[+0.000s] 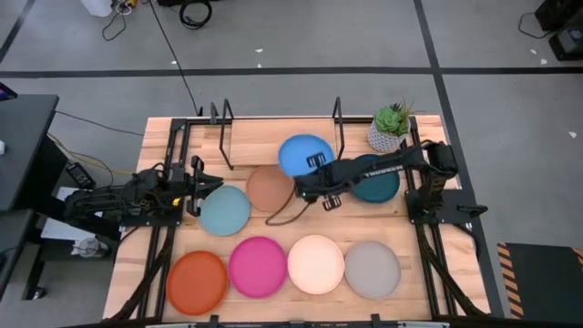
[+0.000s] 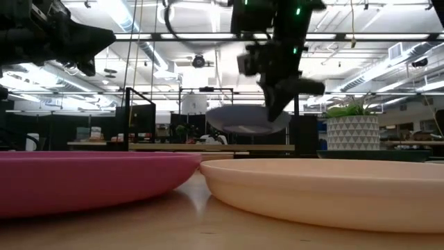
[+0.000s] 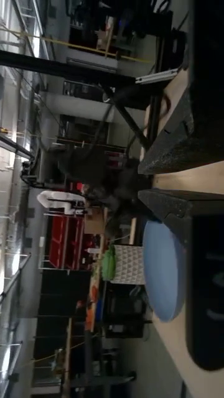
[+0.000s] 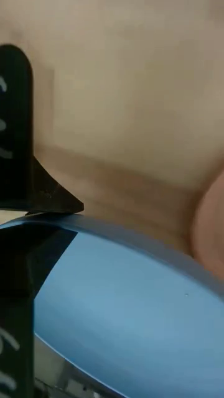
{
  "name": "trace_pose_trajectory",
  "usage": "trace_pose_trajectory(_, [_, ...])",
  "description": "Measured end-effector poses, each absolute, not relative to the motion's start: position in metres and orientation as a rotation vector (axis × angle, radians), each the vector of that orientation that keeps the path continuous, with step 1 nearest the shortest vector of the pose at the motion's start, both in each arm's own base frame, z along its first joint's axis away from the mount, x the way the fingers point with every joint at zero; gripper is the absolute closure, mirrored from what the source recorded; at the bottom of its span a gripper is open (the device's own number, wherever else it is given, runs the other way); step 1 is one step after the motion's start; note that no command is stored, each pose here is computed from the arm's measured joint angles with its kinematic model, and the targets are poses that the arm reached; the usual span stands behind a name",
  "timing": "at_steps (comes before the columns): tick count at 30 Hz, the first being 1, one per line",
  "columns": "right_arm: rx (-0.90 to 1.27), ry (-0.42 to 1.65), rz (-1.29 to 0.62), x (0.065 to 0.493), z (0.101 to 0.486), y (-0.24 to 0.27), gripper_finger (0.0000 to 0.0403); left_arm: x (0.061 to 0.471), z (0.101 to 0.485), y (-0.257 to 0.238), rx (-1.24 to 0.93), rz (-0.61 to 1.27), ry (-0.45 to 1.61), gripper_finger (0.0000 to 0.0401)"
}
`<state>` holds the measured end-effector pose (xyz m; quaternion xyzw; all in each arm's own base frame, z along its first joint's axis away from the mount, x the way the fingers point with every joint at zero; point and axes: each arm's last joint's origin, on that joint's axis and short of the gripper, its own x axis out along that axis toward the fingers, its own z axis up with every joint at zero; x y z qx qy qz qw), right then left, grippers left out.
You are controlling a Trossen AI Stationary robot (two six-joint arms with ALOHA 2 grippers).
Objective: Place and stack plates onto a shelf
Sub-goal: Put the blue plate onto the shelf
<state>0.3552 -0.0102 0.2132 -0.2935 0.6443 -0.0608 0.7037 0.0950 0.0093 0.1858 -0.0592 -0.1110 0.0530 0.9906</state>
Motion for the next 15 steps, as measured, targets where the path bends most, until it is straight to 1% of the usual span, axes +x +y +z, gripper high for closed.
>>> trace_pose_trajectory(5, [-0.621, 1.406, -0.226, 0.356, 0.202, -0.039, 0.0377, 0.096, 0.183, 0.009, -0.148, 0.106, -0.196, 0.0342])
trace_pose_trajectory(15, [-0.631, 1.442, -0.216, 0.349, 0.19, -0.064, 0.0377, 0.096, 0.18, 0.009, -0.171, 0.106, -0.165, 0.0342])
